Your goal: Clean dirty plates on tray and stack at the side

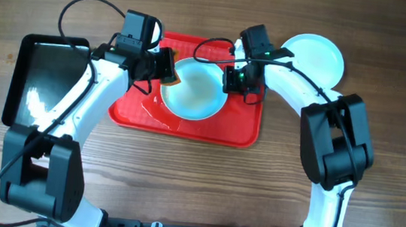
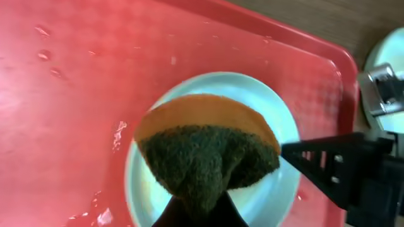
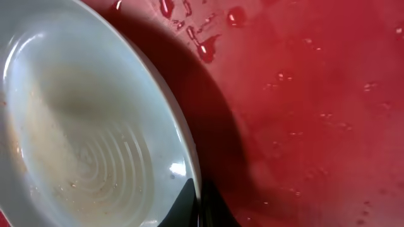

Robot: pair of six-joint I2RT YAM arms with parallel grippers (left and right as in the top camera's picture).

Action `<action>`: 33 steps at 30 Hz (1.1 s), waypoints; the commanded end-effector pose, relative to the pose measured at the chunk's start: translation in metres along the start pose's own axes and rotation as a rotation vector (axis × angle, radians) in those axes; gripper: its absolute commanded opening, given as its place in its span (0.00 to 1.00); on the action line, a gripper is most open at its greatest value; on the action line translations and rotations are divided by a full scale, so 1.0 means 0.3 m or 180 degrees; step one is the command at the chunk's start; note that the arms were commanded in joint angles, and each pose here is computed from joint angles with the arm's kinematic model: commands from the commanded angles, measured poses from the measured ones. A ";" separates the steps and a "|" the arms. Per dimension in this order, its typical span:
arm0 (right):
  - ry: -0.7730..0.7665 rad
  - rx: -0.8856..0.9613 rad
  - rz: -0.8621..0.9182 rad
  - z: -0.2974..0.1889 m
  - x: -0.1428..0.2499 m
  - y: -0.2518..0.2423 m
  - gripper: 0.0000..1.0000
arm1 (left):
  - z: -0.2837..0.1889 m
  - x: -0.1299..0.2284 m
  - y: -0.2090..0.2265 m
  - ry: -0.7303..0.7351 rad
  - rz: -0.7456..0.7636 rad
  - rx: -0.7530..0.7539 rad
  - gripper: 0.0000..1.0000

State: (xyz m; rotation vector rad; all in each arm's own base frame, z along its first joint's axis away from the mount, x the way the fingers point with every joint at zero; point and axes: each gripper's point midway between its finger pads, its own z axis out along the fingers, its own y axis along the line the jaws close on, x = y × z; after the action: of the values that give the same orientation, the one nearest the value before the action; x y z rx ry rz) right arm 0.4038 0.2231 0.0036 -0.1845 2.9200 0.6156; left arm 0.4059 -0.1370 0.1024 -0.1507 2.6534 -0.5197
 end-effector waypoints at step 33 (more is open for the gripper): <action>0.0124 -0.0009 0.0151 0.040 0.030 -0.016 0.04 | 0.141 -0.011 0.013 -0.0117 0.0445 -0.0716 0.04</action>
State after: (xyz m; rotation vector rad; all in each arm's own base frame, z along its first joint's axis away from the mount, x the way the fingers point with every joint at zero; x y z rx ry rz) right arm 0.4007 0.2329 0.0072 -0.1436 2.9283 0.7020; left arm 0.4399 -0.0755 0.0729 -0.1715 2.5098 0.3752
